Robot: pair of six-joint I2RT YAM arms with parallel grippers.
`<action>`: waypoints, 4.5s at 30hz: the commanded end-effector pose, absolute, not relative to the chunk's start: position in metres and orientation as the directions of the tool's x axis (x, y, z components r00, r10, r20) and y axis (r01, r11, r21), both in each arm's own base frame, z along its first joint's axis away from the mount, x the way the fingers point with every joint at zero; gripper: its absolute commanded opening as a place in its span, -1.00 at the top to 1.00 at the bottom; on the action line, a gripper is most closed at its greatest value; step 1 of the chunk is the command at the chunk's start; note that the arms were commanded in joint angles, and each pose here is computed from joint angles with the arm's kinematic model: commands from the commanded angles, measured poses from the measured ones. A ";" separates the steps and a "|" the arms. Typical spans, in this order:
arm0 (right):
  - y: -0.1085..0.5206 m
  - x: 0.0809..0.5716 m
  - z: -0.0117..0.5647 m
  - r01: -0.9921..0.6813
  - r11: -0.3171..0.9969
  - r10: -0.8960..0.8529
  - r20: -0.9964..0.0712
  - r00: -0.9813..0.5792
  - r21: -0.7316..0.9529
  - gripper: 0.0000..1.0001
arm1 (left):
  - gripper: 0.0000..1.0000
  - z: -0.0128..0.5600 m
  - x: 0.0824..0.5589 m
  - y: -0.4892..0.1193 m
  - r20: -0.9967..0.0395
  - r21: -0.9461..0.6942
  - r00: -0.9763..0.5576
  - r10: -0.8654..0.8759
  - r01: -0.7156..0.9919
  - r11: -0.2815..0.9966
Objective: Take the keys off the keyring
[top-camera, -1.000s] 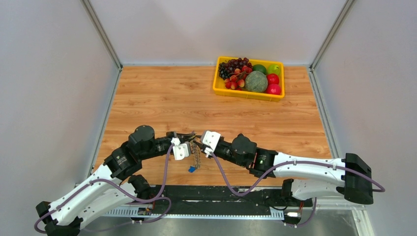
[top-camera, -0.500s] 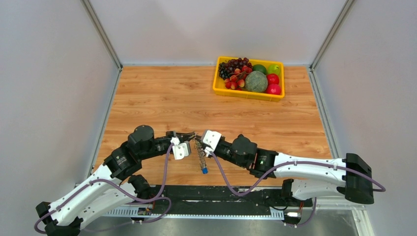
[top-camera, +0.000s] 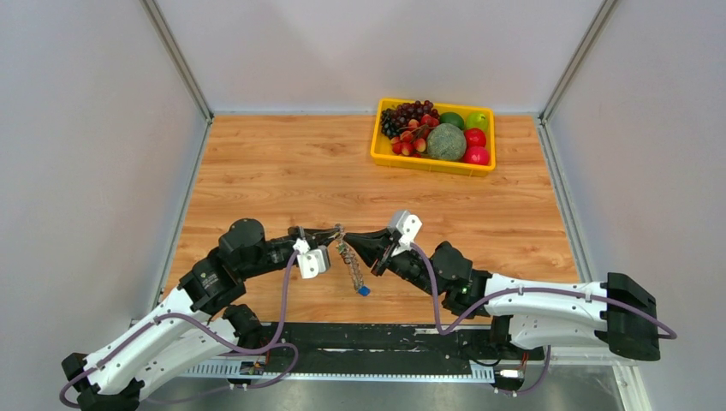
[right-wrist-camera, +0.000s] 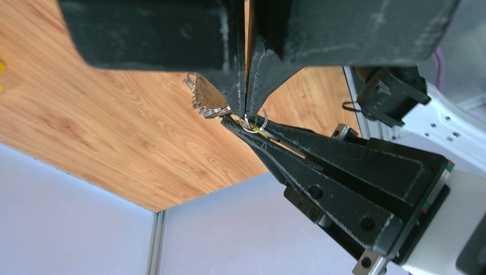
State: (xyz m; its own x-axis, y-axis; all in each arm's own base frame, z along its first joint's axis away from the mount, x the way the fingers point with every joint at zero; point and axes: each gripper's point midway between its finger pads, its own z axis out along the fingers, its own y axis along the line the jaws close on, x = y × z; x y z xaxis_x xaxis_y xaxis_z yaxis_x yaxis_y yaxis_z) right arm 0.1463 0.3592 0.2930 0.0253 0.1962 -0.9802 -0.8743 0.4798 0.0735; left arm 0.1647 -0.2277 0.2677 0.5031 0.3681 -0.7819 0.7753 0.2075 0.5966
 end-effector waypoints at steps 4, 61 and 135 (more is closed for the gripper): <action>0.353 0.145 0.353 -0.875 0.418 0.480 -0.877 -0.013 0.242 1.00 | 1.00 0.283 0.160 -0.232 -0.769 0.625 0.553 0.322 0.756 0.195; 0.363 0.141 0.288 -0.882 0.370 -0.067 -0.955 0.289 -0.293 0.39 | 1.00 0.289 0.162 -0.229 -0.779 0.618 0.542 0.316 0.751 0.233; 0.407 0.153 0.295 -0.889 0.408 0.098 -0.958 0.269 -0.208 0.29 | 1.00 0.263 0.160 -0.191 -0.704 -0.044 -0.481 0.523 0.764 0.643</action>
State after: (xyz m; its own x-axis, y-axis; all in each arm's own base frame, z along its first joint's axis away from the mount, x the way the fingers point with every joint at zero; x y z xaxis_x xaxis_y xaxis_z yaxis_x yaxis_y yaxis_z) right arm 0.1472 0.3994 0.2570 0.2175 0.0030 -0.9761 -0.9079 0.3678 -0.2012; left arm 0.1618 -0.1800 0.2410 -0.4730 0.5870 -0.6570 0.7705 0.6372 0.0146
